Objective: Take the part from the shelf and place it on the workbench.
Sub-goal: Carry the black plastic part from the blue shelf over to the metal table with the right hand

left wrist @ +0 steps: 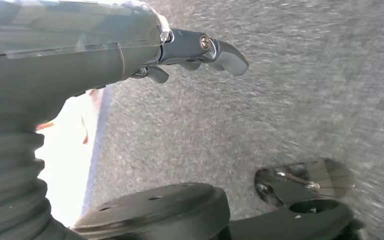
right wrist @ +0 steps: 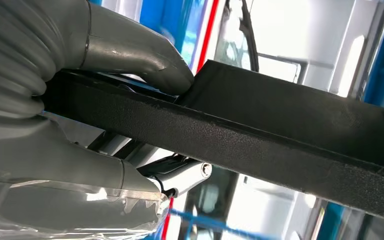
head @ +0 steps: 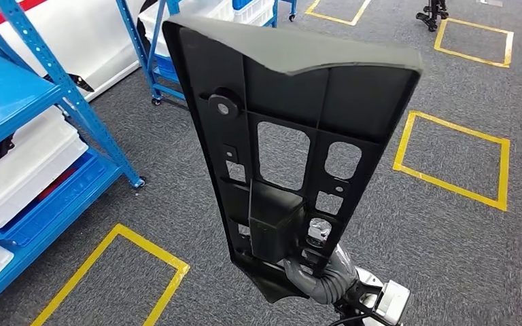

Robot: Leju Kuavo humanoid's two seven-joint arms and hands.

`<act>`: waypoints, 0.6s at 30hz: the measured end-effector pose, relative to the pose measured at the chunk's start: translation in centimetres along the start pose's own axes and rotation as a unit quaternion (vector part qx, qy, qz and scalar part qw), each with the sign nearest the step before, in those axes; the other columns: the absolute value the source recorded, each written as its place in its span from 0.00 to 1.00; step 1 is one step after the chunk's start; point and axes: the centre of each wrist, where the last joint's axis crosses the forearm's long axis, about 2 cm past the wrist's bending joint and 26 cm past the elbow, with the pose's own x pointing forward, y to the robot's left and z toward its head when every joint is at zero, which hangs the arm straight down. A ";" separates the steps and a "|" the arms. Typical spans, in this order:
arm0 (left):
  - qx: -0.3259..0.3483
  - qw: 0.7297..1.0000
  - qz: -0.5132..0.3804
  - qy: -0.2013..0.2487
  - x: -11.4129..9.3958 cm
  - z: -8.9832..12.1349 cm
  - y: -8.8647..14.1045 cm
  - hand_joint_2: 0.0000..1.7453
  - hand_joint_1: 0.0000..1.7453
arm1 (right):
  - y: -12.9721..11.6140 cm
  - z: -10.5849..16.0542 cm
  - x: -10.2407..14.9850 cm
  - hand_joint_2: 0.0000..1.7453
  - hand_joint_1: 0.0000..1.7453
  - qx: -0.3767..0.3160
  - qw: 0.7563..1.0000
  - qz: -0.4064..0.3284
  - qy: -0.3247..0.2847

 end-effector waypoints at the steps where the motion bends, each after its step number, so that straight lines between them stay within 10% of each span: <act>1: 0.000 1.000 -0.001 -0.004 0.1 0.0 0.0 1.00 0.00 | 0.1 0.0 0.0 1.00 1.00 -0.002 1.000 0.001 -0.002; 18: 0.008 1.000 -0.024 -0.008 -0.6 -0.1 0.4 1.00 0.00 | 0.7 0.9 -0.1 1.00 1.00 -0.027 1.000 0.008 -0.003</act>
